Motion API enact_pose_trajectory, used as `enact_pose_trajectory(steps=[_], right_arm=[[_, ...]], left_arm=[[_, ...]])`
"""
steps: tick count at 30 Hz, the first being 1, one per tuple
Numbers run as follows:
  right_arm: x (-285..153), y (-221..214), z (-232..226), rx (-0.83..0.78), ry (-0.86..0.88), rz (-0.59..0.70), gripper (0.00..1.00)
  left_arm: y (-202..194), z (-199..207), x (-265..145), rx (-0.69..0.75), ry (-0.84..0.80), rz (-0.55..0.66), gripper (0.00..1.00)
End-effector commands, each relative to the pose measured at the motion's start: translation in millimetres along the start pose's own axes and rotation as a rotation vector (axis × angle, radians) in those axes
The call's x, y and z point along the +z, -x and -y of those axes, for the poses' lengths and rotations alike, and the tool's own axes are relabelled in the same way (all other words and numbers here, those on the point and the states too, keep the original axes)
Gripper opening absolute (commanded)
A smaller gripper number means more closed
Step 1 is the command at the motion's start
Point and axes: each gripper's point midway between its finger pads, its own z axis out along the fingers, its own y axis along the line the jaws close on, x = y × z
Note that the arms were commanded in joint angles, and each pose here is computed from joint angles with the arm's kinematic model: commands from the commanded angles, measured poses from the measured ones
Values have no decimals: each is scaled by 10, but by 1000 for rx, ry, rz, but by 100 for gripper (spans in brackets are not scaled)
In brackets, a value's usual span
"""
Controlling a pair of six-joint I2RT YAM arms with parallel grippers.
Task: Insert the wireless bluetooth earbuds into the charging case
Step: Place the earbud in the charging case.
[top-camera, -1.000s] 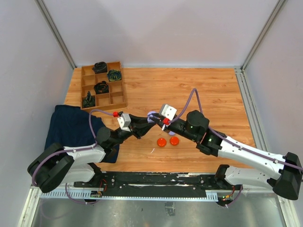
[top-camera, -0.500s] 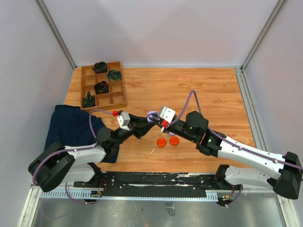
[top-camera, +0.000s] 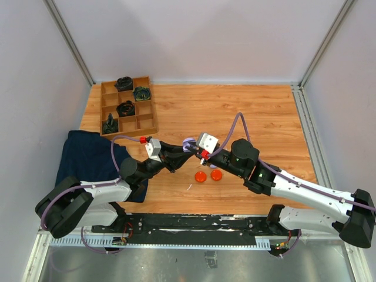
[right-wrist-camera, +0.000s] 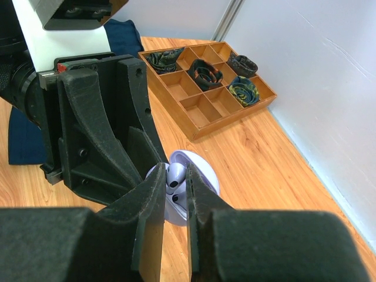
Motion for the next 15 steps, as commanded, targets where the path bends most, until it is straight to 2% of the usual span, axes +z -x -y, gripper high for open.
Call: enact_pose_trajectory(steps=[1,11,15], right_arm=[[3,-25,-79,-3,18,-7,16],[1,-17,-58,-4,12,-15,25],[-20,28,-55,-3,16,-4,32]], left_arm=[[160,-32,43,21,12,62,0],[124,-22,28,24,5,51,0],[105,-26,18,24,7,46,0]])
